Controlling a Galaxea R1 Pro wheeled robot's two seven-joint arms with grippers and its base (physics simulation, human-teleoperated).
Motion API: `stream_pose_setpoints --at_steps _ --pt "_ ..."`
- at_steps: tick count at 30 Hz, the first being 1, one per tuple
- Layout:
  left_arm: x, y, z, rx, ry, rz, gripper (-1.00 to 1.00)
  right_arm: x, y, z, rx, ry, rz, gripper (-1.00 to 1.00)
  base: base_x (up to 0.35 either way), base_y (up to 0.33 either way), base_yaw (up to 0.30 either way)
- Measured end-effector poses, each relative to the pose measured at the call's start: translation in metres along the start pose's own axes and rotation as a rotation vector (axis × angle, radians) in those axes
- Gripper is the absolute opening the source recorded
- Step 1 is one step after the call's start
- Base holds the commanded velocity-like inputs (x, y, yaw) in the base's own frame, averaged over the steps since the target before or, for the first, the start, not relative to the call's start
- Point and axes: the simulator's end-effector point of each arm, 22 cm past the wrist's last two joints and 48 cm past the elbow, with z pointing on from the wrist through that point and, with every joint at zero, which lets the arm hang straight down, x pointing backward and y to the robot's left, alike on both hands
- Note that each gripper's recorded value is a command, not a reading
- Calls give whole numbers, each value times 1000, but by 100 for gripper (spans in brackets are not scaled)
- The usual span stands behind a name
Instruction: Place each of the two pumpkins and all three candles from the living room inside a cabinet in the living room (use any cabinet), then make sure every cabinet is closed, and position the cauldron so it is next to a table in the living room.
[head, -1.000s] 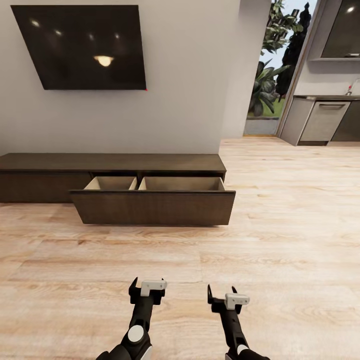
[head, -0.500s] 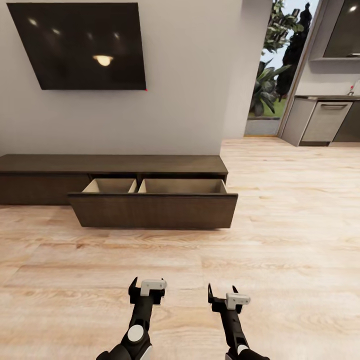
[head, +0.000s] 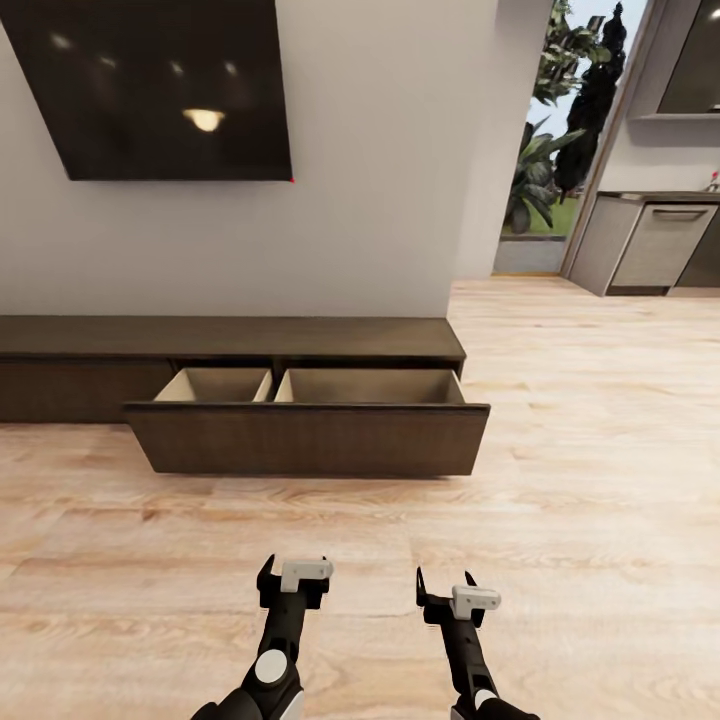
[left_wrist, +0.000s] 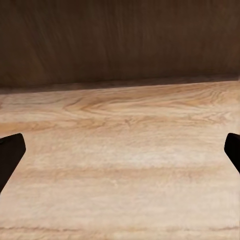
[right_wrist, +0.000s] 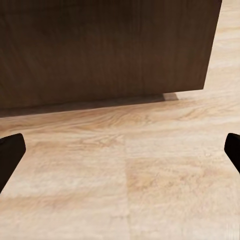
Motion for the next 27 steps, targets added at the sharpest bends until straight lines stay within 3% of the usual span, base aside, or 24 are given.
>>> stream_pose_setpoints --at_steps 27 --pt "0 -1 0 1 1 0 100 0 0 0 1 0 1 100 254 0 0"
